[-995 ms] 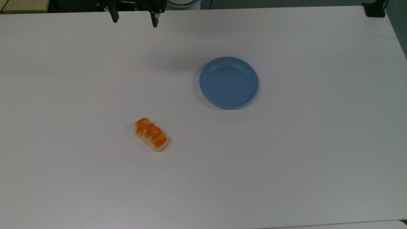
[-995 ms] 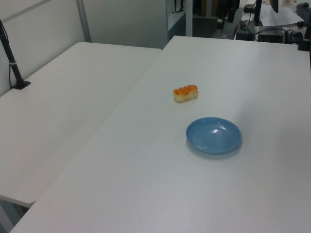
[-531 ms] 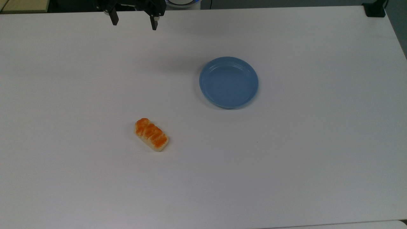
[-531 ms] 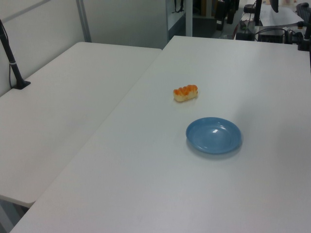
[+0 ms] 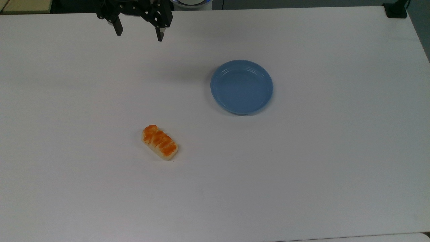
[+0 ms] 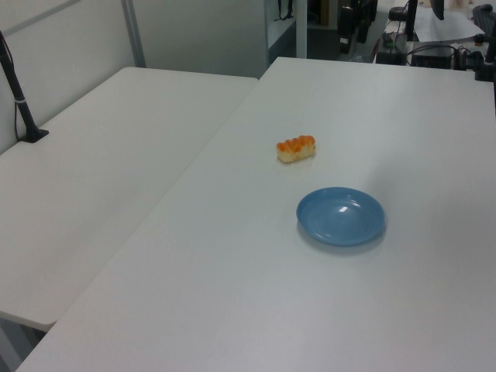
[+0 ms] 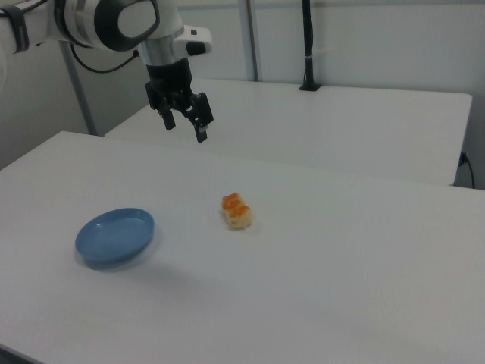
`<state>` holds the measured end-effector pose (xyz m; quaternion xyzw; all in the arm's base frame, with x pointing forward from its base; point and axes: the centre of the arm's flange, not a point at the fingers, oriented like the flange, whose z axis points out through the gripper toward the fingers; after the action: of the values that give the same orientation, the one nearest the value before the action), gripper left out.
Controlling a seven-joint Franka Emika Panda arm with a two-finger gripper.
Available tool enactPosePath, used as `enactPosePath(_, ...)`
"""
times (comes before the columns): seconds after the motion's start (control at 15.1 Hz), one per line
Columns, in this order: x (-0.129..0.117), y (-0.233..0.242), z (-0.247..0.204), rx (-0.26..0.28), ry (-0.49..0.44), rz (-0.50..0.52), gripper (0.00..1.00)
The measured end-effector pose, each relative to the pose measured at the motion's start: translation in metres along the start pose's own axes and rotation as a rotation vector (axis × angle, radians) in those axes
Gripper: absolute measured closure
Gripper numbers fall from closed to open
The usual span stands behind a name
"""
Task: Put the bread on a plate
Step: 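Move the open gripper over the orange bread roll and lower it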
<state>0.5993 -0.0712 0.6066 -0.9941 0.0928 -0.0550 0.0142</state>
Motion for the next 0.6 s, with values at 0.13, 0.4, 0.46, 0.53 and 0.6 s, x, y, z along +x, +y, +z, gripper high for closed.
enactPosePath(0.13,0.0011,0.0005,0.0003,0.000,0.006,0.001,0.00)
enactPosePath(0.4,0.0023,0.0004,0.0034,-0.001,0.002,0.001,0.00)
enactPosePath(0.46,0.0024,0.0004,0.0038,-0.001,0.002,0.001,0.00)
enactPosePath(0.53,0.0025,0.0004,0.0041,-0.002,0.001,0.001,0.00)
enactPosePath(0.6,0.0028,0.0004,0.0049,-0.003,0.000,-0.001,0.00)
